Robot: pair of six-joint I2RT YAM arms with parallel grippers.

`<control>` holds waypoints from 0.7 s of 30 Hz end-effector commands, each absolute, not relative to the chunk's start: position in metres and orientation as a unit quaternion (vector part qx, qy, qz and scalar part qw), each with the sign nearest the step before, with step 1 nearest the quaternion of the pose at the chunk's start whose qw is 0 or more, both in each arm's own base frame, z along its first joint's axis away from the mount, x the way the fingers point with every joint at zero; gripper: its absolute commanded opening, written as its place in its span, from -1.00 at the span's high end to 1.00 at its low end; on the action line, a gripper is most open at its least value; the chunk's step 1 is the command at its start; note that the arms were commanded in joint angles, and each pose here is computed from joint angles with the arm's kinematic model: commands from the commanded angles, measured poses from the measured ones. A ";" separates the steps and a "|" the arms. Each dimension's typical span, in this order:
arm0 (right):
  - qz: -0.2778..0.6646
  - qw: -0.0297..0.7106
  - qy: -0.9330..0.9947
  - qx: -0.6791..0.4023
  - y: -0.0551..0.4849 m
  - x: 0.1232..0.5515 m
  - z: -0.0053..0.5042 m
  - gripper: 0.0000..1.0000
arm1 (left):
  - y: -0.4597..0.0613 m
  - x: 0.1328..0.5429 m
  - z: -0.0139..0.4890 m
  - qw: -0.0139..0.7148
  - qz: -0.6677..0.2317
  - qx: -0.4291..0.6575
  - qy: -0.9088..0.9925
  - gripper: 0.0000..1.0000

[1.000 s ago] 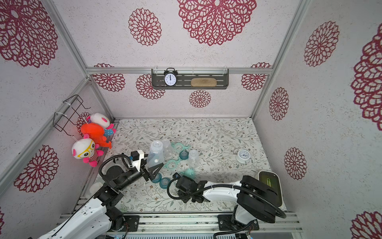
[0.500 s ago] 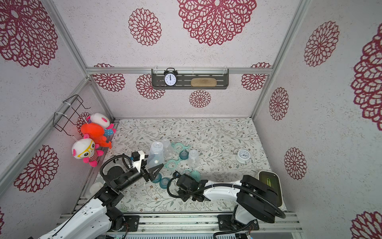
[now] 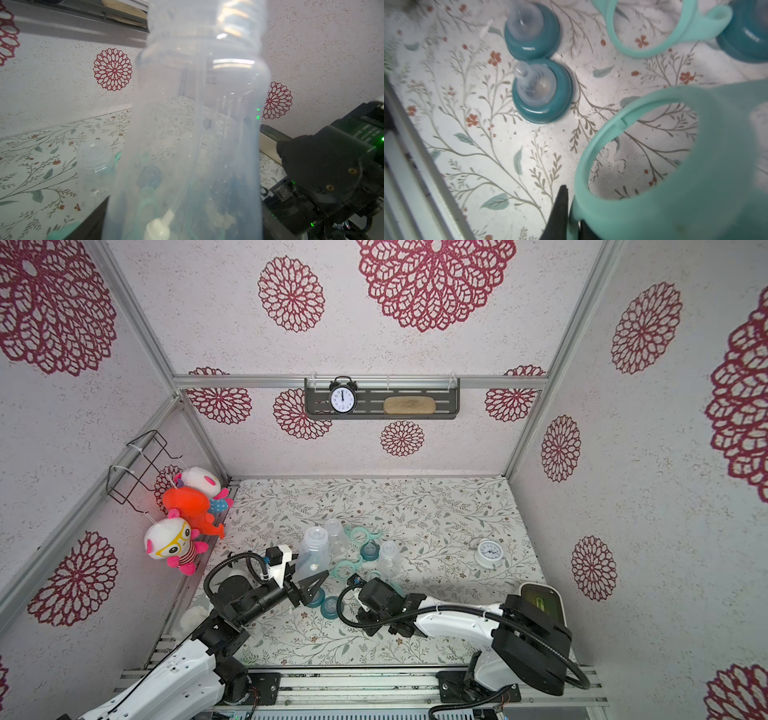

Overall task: Assemble the baby bottles
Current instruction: Pick up the handle at the center of the board.

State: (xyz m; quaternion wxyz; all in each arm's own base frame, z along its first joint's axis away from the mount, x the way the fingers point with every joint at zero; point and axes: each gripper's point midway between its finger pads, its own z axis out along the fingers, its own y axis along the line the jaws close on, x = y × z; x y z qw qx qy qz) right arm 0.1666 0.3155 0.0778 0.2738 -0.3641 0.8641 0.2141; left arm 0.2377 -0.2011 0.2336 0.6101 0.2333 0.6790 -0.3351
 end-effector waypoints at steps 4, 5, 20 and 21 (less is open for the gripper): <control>0.304 0.349 0.832 -0.306 0.322 0.175 0.176 1.00 | -0.198 0.245 0.252 0.650 -0.331 0.222 0.648 1.00; 0.314 0.362 0.828 -0.292 0.320 0.178 0.190 1.00 | -0.199 0.246 0.253 0.650 -0.332 0.223 0.646 1.00; 0.485 0.461 0.698 -0.254 0.318 0.171 0.356 1.00 | -0.221 0.255 0.267 0.659 -0.370 0.247 0.606 1.00; 0.495 0.467 0.688 -0.253 0.318 0.170 0.365 1.00 | -0.222 0.255 0.269 0.660 -0.374 0.249 0.602 1.00</control>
